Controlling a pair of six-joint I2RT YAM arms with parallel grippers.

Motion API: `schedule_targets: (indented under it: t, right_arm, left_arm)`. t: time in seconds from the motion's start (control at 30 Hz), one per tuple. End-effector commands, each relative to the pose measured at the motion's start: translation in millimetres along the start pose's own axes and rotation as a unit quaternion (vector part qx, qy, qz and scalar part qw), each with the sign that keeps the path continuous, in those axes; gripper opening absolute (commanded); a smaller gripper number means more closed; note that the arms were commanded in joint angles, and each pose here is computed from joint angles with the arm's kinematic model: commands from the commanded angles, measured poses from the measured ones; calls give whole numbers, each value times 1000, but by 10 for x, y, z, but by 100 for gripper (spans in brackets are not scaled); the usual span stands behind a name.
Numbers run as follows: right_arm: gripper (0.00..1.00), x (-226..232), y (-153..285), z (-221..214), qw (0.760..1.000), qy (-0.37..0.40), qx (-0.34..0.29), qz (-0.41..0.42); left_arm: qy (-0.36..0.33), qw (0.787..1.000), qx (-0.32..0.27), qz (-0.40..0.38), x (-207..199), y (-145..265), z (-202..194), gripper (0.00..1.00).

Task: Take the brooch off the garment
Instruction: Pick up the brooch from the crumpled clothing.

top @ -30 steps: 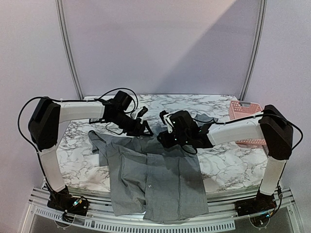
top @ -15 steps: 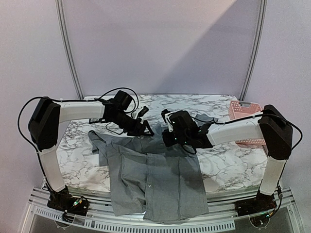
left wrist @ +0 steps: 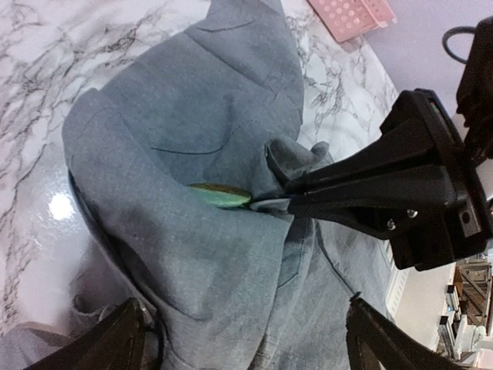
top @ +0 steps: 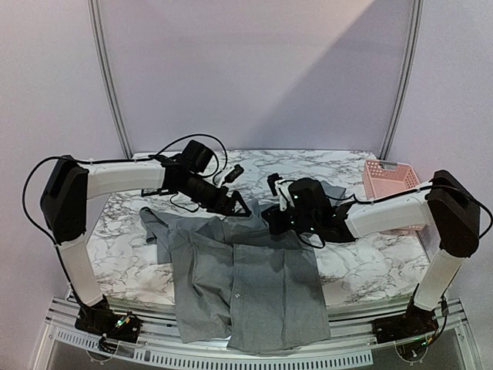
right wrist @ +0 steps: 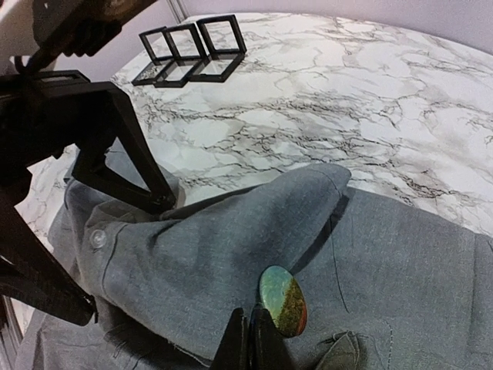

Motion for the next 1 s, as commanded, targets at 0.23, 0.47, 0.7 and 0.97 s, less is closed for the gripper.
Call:
schedule_targets:
  t: [0.23,0.47,0.7,0.97]
  right_arm:
    - [0,310,255,297,991,-1,-59,119]
    - [0,311,292,304,986,2,-62,154]
    - [0,236,355,255,980,-8,-63,188]
    - [0,244,385,195,975,-7,-56,216]
  left_arm:
    - [-87,995,-49,-20,-299,163,124,94]
    - [-158,985,-45,-61,-466,60,58,90]
    - [-167,978,-43,-119,-428,-83,-77,77]
    - [-175,977,-45,-114,-333,-199,-61,74]
Point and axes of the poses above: each gripper's point midway between its finger pads, its own y axis back along the fingers, its own x axis along the line the jaws close on, z = x × y, the point moved 2 cm from there along y, back along the fingers, and after that the axes turned 7 degrees about y, right-handed, at the moved point
